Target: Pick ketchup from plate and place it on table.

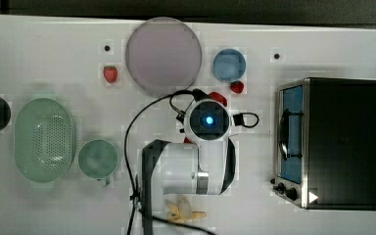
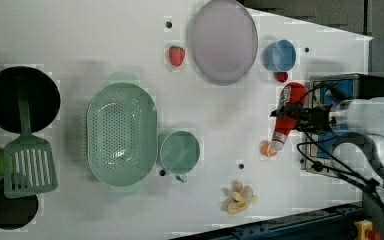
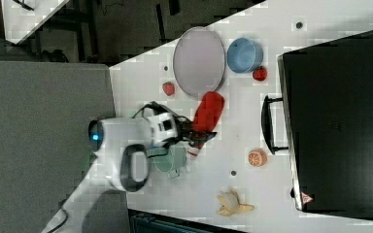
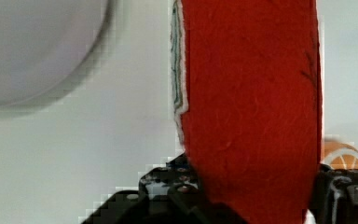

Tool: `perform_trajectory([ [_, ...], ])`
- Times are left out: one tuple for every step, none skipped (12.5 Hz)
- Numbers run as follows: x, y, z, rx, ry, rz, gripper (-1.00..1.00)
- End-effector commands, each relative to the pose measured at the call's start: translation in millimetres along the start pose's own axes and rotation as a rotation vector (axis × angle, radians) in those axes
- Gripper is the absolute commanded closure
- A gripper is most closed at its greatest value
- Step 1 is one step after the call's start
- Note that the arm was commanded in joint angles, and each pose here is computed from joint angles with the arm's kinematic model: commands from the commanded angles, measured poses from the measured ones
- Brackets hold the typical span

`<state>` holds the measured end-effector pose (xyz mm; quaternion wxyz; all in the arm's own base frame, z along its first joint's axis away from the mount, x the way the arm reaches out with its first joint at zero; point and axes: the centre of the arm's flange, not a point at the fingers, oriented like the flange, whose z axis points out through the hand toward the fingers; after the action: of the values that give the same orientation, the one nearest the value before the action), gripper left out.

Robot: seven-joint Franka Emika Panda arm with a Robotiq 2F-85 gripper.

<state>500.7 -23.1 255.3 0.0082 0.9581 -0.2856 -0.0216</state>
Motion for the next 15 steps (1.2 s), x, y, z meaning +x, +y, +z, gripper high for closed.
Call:
perform_trajectory([
  [-2,8,22,0.011,0.012,0.060,-0.28],
  [-5,9,32,0.010,0.008,0.059,-0.48],
  [-7,10,37,0.013,0.011,0.059,-0.70],
  [-7,10,36,0.018,0.019,0.058,-0.93],
  [-5,9,31,0.023,0.028,0.059,-1.00],
  [-3,8,21,0.032,0.045,0.058,-1.00],
  [2,5,5,0.049,0.075,0.059,-1.00],
  [8,2,-17,0.066,0.106,0.059,-1.00],
  [14,-1,-43,0.080,0.132,0.065,-1.00],
  [18,-2,-68,0.081,0.138,0.067,-1.00],
  [20,-3,-92,0.069,0.124,0.068,-1.00],
  [22,-4,-118,0.059,0.107,0.084,-1.00],
  [27,-6,-149,0.070,0.109,0.129,-1.00],
  [30,-9,-179,0.077,0.111,0.172,-1.00],
  [33,-11,-209,0.080,0.115,0.183,-1.00],
])
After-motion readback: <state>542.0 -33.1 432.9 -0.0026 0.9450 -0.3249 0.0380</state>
